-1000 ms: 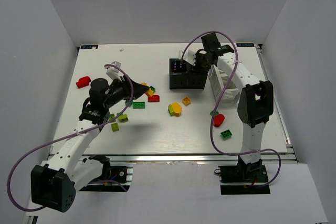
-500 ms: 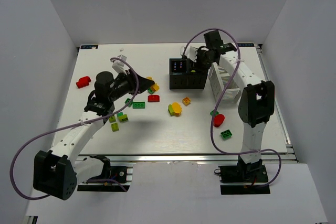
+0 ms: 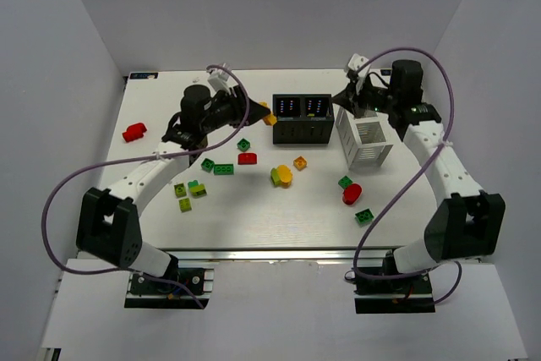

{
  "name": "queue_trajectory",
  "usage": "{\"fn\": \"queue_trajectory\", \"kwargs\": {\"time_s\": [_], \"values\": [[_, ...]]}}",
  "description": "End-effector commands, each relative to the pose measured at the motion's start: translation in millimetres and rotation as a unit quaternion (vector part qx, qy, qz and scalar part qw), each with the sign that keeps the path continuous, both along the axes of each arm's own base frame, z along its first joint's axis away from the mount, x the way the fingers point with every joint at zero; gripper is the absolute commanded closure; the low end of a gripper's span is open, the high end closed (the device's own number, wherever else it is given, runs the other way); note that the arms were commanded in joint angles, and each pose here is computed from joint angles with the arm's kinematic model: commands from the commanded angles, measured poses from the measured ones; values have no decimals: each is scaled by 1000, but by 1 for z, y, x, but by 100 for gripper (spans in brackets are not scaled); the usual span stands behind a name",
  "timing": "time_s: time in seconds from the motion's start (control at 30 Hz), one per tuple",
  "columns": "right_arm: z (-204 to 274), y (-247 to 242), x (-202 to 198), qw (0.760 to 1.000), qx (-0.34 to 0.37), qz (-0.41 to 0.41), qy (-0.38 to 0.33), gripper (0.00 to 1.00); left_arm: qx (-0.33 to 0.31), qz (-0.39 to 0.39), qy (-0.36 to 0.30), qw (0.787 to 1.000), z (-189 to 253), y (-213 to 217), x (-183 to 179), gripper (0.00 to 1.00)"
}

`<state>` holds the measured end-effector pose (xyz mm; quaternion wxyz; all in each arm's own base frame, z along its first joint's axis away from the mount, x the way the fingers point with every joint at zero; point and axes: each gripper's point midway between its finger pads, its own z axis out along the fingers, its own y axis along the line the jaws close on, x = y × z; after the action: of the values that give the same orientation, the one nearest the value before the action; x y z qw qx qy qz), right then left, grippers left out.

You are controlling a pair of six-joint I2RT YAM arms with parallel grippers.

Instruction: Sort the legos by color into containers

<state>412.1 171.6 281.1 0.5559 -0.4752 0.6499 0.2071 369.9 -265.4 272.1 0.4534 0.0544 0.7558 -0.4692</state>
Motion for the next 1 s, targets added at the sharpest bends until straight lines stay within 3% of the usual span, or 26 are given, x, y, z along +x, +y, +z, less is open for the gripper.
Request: {"fn": "queue_trajectory", "kwargs": {"time_s": [0.0,0.07,0.53,0.97], "values": [[17,32,-35,993,83,84,2,100,3,2,-36,999,18,-15,20,83],[8,33,-44,992,92,85,28,100,6,8,-35,999,16,-22,35,83],[7,26,-60,990,119,70,39,100,46,56,-28,997,-15,-60,99,82],[3,15,-60,989,130,57,51,97,84,90,-7,992,-47,-66,132,74]]}}
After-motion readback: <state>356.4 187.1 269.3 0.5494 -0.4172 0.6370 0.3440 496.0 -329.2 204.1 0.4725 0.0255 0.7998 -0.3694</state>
